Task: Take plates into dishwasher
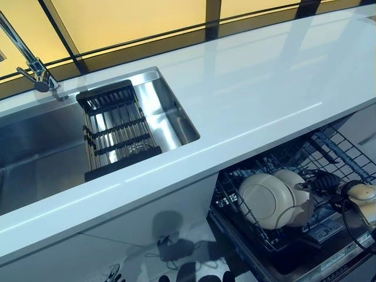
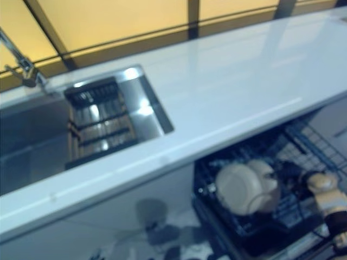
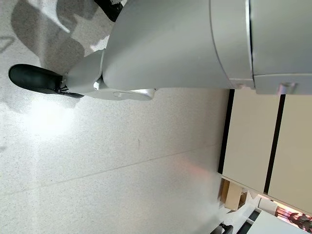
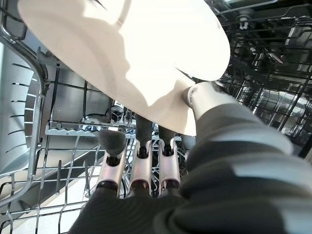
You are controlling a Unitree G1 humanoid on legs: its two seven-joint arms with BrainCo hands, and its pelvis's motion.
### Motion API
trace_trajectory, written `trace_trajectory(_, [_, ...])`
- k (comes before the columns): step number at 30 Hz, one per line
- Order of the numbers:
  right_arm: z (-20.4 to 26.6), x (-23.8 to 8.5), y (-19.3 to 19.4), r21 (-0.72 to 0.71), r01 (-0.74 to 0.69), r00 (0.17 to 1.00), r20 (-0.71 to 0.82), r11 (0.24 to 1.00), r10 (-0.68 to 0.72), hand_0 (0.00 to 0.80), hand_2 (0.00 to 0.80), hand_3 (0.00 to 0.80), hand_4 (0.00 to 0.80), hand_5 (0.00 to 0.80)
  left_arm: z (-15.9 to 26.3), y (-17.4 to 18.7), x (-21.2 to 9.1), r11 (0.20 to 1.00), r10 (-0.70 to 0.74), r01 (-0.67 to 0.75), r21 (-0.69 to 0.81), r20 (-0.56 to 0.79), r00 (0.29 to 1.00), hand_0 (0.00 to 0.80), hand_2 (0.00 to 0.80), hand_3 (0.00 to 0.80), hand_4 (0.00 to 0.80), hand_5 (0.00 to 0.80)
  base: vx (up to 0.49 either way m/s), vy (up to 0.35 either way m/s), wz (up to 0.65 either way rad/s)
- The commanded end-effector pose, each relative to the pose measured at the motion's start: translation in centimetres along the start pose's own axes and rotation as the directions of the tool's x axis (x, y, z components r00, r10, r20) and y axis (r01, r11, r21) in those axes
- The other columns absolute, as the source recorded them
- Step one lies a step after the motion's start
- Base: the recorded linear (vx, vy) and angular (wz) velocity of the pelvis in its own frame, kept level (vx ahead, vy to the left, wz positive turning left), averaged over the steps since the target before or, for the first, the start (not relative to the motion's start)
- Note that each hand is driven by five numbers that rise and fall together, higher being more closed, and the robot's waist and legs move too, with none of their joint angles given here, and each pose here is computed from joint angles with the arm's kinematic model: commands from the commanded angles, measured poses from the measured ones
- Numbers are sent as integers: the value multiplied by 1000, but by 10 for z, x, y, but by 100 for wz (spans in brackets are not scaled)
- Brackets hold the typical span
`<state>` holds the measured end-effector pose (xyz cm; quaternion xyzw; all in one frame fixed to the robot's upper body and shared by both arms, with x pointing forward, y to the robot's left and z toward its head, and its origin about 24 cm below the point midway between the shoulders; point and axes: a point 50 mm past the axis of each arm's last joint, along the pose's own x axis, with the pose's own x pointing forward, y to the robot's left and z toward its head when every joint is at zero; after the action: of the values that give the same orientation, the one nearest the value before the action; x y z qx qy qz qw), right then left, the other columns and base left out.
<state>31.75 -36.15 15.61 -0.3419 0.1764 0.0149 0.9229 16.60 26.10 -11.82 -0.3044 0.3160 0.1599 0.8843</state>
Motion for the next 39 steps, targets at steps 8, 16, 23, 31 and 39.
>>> trace_trajectory(8, [-15, 9, 21, -78, -56, 994, -94, 995, 49, 0, 0, 0, 0, 0, 15, -3, 5, 998, -8, 7, 67, 16, 1000, 0, 0, 0, 0, 0, 5, 6, 2])
trace_trajectory(16, [-2, 4, 9, -9, 7, 1000, -30, 1000, -7, 0, 0, 0, 0, 0, 10, 4, 2, 997, 30, -29, 71, -8, 1000, 0, 0, 0, 0, 0, 8, 8, 1])
trace_trajectory(23, [4, -6, -8, -23, 50, 999, -13, 999, -50, 0, 0, 0, 0, 0, 3, 12, -2, 995, 68, -66, 72, -24, 997, 0, 0, 0, 0, 0, 19, 16, 0])
trace_trajectory(31, [4, -13, -23, -34, 71, 996, -42, 997, -73, 0, 0, 0, 0, 0, -3, 19, -6, 989, 115, -110, 97, -52, 992, 0, 0, 0, 0, 0, 28, 15, 0])
trace_trajectory(39, [-6, -29, -49, -80, 89, 987, -129, 993, -99, 0, 0, 0, 0, 0, -13, 41, -17, 960, 243, -221, 174, -114, 963, 0, 0, 0, 0, 0, 67, 23, 0])
